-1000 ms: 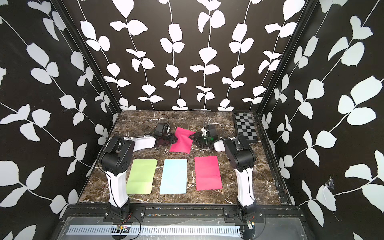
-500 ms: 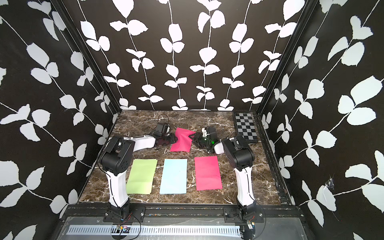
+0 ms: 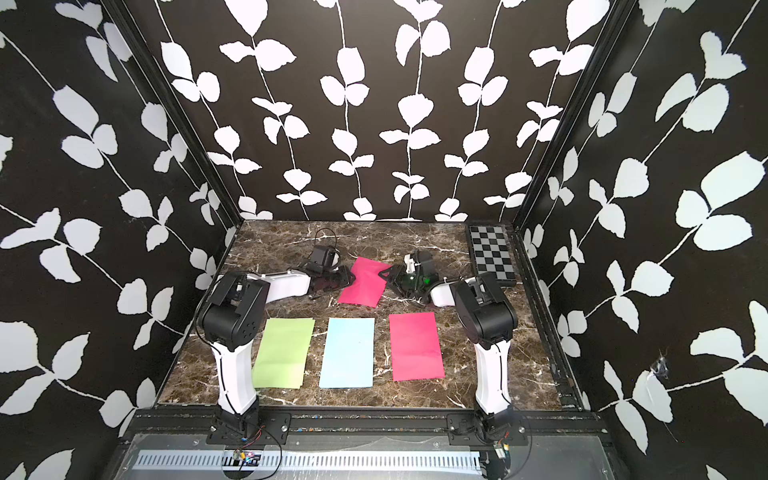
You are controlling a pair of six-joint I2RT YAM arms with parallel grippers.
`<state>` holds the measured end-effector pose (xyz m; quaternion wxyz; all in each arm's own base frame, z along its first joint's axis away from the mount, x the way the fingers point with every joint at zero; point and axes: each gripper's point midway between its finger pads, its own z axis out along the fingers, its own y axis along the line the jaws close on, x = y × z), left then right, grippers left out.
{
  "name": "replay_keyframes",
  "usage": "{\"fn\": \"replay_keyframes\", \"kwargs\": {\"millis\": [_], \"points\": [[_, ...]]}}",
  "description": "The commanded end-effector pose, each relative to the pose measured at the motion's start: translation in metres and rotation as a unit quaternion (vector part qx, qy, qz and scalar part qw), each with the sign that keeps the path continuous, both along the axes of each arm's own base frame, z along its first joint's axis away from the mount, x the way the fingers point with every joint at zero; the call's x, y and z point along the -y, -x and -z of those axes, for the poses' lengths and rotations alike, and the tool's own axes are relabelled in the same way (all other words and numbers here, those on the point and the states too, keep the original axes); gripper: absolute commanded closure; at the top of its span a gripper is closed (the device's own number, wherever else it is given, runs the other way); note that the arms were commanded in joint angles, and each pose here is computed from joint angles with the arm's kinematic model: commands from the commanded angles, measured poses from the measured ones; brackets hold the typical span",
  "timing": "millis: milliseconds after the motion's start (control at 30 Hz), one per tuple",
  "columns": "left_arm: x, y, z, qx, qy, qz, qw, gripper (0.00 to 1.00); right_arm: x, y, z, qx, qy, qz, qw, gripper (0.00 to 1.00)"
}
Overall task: Sort the scattered colored papers by color
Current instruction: Pick up the colored paper from the center of the board.
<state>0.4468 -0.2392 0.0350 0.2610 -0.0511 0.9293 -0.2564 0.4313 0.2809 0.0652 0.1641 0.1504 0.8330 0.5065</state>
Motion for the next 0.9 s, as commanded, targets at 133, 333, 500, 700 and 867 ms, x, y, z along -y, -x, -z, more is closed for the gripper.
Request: {"fn": "replay_keyframes", "kwargs": {"millis": [133, 333, 500, 700, 867], "points": [[-0.009, 0.012, 0.021, -0.034, -0.009, -0.007, 0.999, 0.60, 0.012, 0.015, 0.005, -0.010, 0.024, 0.002, 1.000, 0.43], [-0.008, 0.012, 0.023, -0.036, -0.008, -0.006, 0.999, 0.60, 0.018, 0.019, 0.010, -0.018, 0.035, 0.005, 0.999, 0.43], [-0.007, 0.012, 0.022, -0.035, -0.006, -0.006, 0.999, 0.60, 0.022, 0.018, 0.016, -0.028, 0.051, 0.004, 0.998, 0.43], [-0.006, 0.012, 0.021, -0.035, -0.004, -0.004, 0.999, 0.60, 0.018, 0.011, 0.026, -0.041, 0.052, 0.000, 0.998, 0.43], [-0.006, 0.012, 0.021, -0.036, -0.003, -0.004, 0.999, 0.60, 0.016, 0.005, 0.034, -0.049, 0.050, 0.004, 0.998, 0.43]]}}
